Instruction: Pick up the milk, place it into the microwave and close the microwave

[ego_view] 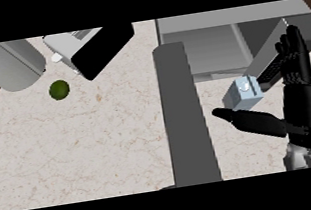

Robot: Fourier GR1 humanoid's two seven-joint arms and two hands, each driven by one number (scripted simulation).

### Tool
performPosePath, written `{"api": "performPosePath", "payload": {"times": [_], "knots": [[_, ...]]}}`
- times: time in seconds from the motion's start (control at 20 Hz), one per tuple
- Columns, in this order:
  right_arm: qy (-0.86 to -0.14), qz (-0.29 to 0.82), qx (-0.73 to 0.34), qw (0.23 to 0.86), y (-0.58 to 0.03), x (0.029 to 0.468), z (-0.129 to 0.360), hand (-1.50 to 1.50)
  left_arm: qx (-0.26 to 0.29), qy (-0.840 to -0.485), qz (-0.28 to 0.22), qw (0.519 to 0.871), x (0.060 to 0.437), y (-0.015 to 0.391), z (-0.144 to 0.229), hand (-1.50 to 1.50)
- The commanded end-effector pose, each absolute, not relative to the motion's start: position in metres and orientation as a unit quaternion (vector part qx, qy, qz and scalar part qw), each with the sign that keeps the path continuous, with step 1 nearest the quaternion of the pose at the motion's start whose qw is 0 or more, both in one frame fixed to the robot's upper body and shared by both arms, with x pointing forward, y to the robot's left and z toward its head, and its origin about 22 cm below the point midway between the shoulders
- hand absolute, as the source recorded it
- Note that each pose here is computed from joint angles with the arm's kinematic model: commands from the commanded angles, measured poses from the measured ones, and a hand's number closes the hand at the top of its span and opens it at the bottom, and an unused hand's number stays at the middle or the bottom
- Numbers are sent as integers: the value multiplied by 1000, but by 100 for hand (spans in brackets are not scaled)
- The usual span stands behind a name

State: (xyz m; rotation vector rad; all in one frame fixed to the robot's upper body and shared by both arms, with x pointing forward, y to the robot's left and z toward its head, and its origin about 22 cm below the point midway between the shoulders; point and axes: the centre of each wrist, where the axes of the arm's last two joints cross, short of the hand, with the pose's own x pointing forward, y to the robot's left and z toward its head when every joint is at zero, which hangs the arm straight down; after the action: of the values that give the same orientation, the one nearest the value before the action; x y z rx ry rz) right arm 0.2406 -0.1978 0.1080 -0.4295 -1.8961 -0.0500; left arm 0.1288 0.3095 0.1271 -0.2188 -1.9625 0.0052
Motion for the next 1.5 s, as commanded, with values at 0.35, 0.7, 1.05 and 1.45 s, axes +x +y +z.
{"api": "performPosePath", "payload": {"times": [0.35,0.7,1.05,1.45], "knots": [[-757,-51,-240,606,-229,239,23,-150,-97,-827,0,554,103,335,120,-150],[-725,-56,-257,637,-253,240,-37,-150,-83,-832,-2,548,83,344,118,-150],[-718,-36,-266,642,-273,244,-88,-150,-84,-831,-3,550,69,341,127,-150],[-705,-7,-270,656,-285,250,-118,-150,-91,-829,3,552,61,345,120,-150]]}}
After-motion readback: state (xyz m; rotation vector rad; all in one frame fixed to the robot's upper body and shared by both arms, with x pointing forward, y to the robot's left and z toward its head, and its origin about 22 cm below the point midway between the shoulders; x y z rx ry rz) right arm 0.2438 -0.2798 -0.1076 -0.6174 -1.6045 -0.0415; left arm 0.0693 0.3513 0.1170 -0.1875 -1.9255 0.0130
